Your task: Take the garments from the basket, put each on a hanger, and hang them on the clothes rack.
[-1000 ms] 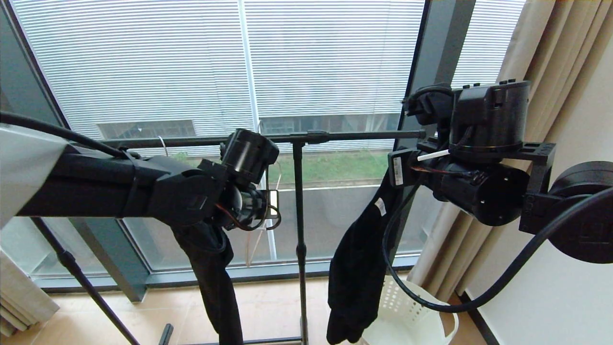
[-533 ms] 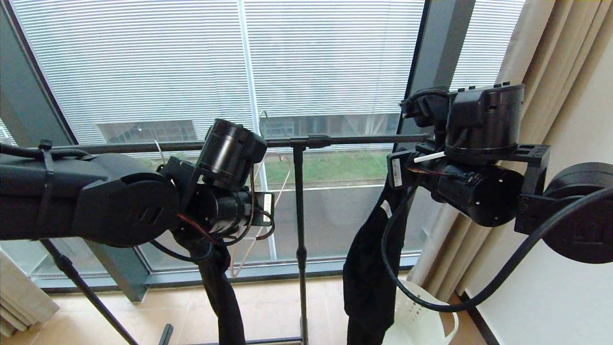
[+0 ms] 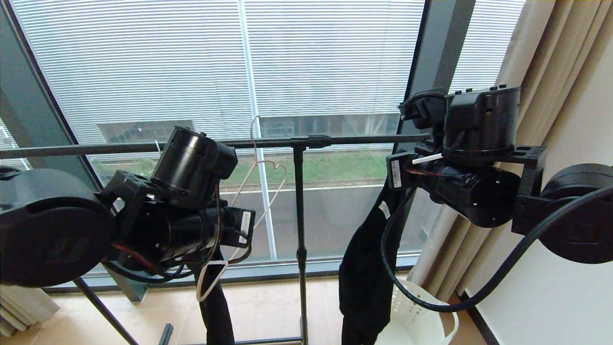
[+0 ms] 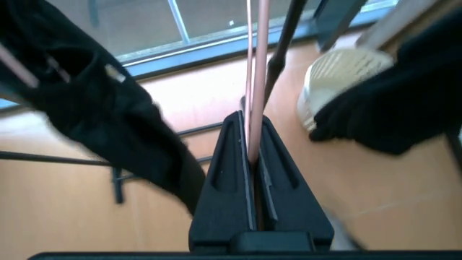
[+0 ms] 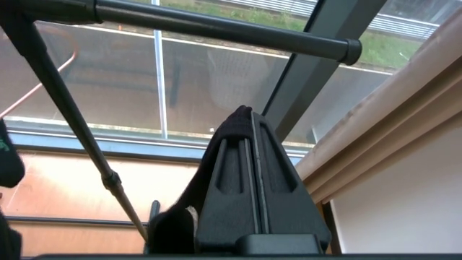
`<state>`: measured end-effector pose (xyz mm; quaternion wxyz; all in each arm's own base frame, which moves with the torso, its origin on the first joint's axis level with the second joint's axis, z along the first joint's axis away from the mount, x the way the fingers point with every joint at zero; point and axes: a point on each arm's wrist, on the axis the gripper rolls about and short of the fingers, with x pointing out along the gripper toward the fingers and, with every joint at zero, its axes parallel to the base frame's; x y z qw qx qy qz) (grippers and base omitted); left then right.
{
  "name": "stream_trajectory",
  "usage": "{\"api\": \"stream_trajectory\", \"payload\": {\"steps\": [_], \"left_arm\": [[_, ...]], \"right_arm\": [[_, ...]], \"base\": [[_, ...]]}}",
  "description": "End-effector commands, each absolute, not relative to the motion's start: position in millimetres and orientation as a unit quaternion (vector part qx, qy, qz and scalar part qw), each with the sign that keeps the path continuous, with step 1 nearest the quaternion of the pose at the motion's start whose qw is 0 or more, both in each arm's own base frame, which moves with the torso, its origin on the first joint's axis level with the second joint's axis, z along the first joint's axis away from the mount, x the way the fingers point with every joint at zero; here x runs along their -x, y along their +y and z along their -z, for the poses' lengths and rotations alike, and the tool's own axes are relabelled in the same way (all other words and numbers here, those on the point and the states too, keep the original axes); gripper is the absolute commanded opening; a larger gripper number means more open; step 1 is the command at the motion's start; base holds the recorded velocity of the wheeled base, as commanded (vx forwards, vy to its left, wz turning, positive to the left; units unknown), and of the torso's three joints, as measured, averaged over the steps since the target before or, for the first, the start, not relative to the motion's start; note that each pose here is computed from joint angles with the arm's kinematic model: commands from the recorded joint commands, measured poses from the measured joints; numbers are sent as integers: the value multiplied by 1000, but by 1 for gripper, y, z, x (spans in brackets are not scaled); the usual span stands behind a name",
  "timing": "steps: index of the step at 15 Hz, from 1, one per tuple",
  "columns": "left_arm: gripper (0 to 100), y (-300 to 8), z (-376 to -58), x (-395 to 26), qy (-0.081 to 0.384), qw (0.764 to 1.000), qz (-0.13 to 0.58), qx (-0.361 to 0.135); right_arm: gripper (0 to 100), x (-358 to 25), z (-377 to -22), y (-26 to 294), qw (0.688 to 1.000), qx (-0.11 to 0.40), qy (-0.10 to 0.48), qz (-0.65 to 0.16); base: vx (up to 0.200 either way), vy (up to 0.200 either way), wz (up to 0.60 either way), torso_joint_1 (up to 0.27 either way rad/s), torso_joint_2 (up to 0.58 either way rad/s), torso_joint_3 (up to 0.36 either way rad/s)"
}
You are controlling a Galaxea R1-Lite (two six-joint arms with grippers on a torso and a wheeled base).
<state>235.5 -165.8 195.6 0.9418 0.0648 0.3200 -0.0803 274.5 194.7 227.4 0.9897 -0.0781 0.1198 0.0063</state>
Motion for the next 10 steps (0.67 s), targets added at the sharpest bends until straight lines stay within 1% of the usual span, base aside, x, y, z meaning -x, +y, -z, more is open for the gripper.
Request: {"api": "stream_trajectory", "payload": {"steps": [1,4,5,7,8,10], "left_arm": [[0,-153,-199,-214,315,941,90,-78],[0,-138,-194,-187,317,939,101,-90],[0,-132,-195,-180,314,940,102,-88],[0,-116,-189,-155,319,935,129,-84],[0,-103,-184,-138,321,933,143,-78],[0,-87,-180,-117,312,935,156,-68]], "right_arm": [[0,-274,-227,195,990,78,120,-7],[0,-276,-218,202,988,88,130,-7],[0,-275,-216,204,987,91,132,-7],[0,-268,-213,207,986,95,135,-13],[0,-264,-212,208,986,98,135,-13],[0,-252,-216,209,986,100,129,-11]], "base": [[0,0,0,0,0,0],[0,0,0,0,0,0],[0,0,0,0,0,0],[0,0,0,0,0,0],[0,0,0,0,0,0],[0,0,0,0,0,0]]}}
